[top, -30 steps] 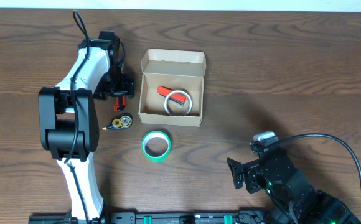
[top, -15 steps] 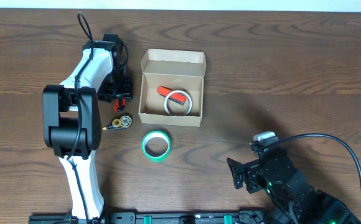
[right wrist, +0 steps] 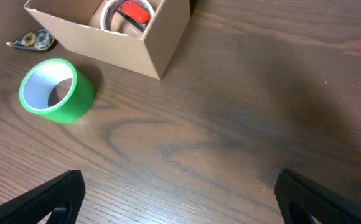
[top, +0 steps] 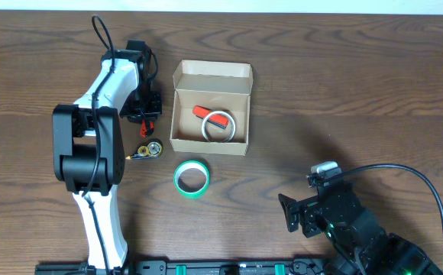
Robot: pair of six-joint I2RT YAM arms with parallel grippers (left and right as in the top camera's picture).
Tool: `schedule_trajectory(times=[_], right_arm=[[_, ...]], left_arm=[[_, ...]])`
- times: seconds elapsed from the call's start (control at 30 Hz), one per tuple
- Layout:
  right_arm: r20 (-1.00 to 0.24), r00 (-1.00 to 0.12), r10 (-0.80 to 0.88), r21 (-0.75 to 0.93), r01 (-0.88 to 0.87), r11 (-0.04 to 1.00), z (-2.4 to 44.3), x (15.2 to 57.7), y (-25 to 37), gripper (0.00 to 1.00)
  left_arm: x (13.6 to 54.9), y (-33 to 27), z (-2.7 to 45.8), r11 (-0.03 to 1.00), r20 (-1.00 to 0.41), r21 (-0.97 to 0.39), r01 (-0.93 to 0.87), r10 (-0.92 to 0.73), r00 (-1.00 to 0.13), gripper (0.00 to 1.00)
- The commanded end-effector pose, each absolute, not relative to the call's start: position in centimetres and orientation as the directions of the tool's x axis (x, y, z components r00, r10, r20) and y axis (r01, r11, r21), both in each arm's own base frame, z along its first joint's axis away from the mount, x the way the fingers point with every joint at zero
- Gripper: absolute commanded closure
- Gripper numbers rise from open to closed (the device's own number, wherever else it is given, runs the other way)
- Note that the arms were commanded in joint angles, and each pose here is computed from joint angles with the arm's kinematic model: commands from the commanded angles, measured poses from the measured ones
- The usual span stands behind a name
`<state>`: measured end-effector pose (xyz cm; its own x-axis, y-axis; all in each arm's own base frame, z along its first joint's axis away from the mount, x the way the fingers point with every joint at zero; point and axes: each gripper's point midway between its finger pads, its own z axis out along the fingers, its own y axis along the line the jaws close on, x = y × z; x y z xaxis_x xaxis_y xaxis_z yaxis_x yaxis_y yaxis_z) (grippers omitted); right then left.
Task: Pack container
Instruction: 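Reach the left gripper to the red utility knife and grasp it, then carry the utility knife into the box and release it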
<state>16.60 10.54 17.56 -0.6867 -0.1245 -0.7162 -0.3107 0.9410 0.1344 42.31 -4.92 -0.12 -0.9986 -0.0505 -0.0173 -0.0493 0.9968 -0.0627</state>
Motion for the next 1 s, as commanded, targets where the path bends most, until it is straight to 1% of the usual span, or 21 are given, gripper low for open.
schedule_trajectory(times=[0.0, 0.33, 0.97], right_arm=[[-0.719, -0.685, -0.119, 0.141, -0.311, 0.94, 17.6, 16.5, 10.6, 0.01], [-0.719, -0.685, -0.119, 0.141, -0.311, 0.94, 17.6, 16.5, 10.6, 0.01], [-0.719, -0.685, -0.119, 0.141, -0.311, 0.94, 17.6, 16.5, 10.6, 0.01]], left_arm=[[42.9, -4.8, -0.2, 0.995, -0.025, -0.058, -0.082, -0.083, -0.996, 0.78], [43.1, -4.9, 0.2, 0.99, -0.033, -0.069, -0.121, -0.124, -0.992, 0.8], [44.3, -5.0, 5.9, 0.986, -0.165, -0.102, -0.135, -0.151, -0.975, 0.8]])
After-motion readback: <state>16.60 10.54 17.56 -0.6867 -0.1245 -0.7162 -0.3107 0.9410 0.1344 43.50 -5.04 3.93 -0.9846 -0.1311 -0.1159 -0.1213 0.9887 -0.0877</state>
